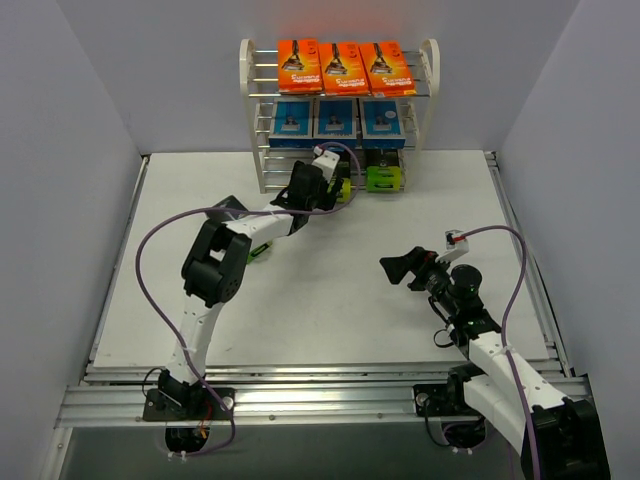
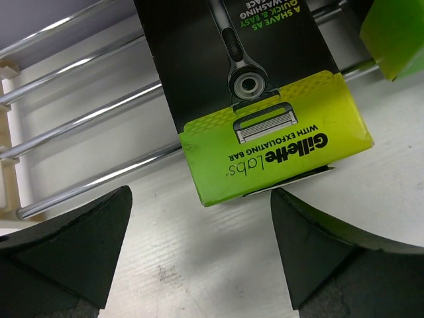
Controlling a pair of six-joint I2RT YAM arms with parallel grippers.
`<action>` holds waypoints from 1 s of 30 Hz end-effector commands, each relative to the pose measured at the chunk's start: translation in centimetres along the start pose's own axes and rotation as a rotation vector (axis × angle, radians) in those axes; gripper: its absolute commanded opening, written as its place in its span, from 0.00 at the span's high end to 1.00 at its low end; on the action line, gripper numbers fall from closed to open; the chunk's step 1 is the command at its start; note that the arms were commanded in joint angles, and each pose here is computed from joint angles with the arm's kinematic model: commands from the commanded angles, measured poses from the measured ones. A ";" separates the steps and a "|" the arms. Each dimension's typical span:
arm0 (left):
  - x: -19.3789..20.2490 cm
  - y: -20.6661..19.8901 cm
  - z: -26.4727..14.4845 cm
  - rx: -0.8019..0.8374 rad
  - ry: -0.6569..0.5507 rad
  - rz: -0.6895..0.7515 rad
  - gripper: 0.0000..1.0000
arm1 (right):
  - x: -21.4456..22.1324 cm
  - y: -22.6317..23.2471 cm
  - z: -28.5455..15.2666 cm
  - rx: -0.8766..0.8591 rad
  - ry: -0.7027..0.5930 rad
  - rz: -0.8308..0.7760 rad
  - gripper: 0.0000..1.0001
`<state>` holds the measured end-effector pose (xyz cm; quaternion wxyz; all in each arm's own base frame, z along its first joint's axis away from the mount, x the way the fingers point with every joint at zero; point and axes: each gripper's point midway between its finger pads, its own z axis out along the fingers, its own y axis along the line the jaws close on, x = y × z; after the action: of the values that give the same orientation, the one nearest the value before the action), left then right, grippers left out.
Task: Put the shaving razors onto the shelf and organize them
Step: Place the shaving razor onto shelf
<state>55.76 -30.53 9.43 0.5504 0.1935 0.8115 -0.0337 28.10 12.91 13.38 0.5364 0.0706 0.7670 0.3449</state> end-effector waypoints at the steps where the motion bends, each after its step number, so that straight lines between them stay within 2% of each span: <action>1: -4.3 0.3 0.7 -0.039 -0.125 -0.036 0.06 | -1.2 0.4 0.2 -0.024 -0.045 -0.030 0.00; 14: -6.5 0.5 0.9 -0.107 -0.207 -0.052 0.06 | -1.1 0.3 0.2 -0.021 -0.044 -0.034 0.00; 22: -5.8 0.4 1.5 -0.128 -0.192 -0.036 0.06 | -1.1 0.1 0.3 -0.013 -0.044 -0.037 0.00; 30: -7.8 0.5 -1.4 -0.102 -0.276 -0.062 0.06 | -1.0 0.2 0.4 -0.022 -0.041 -0.039 0.00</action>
<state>57.67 -31.44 11.18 0.6141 0.1489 0.7749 -0.0115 28.23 12.91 13.10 0.5357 0.0673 0.7695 0.3413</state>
